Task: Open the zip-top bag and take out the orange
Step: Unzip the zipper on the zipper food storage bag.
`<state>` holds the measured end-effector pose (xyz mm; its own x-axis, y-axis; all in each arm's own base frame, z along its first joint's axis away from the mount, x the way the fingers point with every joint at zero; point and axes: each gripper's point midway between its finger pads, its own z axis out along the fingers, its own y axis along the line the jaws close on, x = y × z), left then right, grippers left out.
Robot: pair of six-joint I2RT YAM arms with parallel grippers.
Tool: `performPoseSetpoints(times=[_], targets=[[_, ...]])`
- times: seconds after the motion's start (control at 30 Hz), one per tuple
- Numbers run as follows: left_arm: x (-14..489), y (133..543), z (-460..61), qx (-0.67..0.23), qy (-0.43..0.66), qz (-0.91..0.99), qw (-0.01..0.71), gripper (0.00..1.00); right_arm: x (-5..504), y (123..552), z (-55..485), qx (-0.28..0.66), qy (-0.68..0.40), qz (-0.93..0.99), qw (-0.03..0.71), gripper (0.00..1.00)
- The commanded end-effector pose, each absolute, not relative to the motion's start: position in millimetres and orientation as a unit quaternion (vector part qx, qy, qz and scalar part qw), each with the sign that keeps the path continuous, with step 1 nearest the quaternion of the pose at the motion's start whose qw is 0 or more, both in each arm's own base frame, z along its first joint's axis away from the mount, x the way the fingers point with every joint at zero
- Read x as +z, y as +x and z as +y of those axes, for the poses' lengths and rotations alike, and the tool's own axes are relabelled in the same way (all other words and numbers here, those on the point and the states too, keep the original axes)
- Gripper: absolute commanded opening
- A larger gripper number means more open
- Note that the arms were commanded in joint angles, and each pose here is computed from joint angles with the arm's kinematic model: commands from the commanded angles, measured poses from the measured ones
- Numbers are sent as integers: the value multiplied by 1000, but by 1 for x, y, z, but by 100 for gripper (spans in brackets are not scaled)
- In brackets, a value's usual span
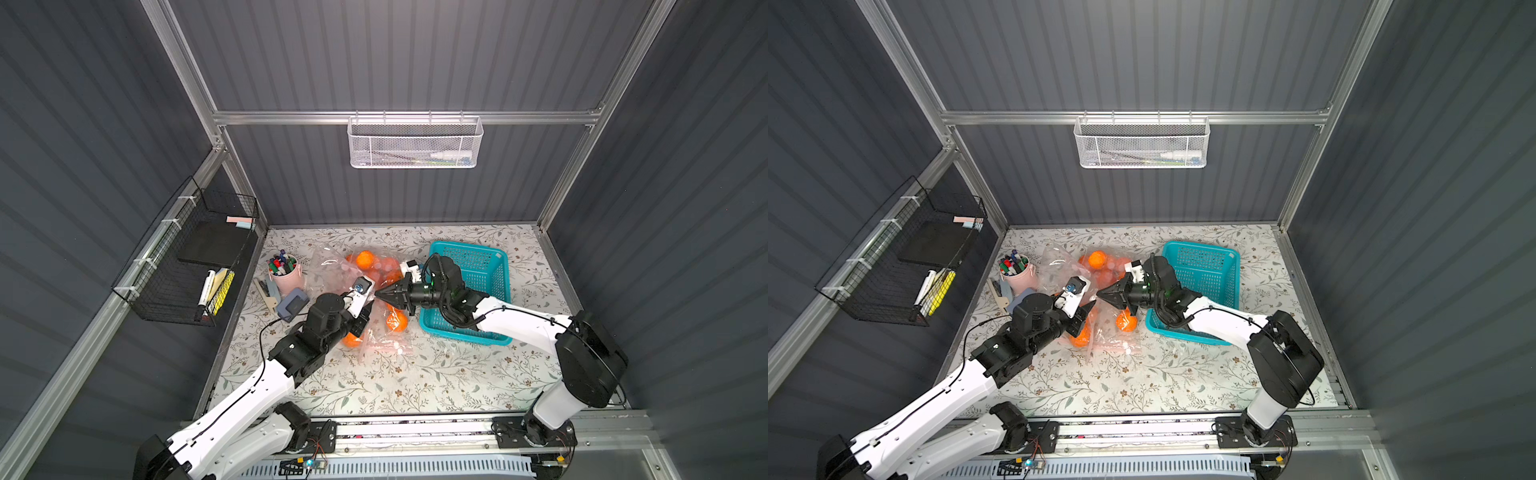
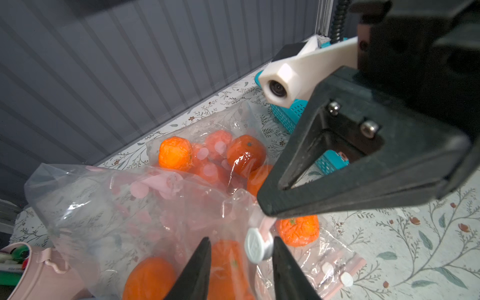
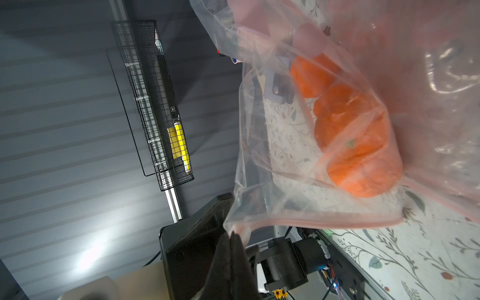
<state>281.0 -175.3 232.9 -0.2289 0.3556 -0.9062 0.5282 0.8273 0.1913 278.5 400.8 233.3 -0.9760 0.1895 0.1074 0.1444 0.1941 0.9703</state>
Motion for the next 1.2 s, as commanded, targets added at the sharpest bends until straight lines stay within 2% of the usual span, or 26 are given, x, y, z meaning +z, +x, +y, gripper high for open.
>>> performPoseSetpoints(times=[0.0,0.17,0.27,0.37,0.63,0.77,0.8,0.9,1.03,1.17], targets=[[240,281,-175,-70,286,771,565,37,232,275,404,633,112,766,3,0],[230,281,-178,-73,296,777,550,31,233,274,404,634,112,765,1,0],[232,280,-179,-76,298,774,553,22,234,273,404,635,109,765,1,0],[234,279,-181,-80,300,771,556,18,235,272,404,636,108,764,0,0],[234,278,-183,-87,305,769,555,13,238,270,405,639,102,762,-2,0],[242,274,-186,-109,299,768,556,13,242,274,402,639,76,765,16,0],[242,272,-188,-113,302,769,552,13,243,277,400,637,67,767,21,2],[237,269,-191,-123,311,776,534,12,247,285,388,630,23,775,45,16],[233,261,-196,-142,322,780,518,12,258,291,367,611,-99,778,107,38],[239,254,-195,-146,332,776,516,12,242,295,333,504,-230,800,232,53]])
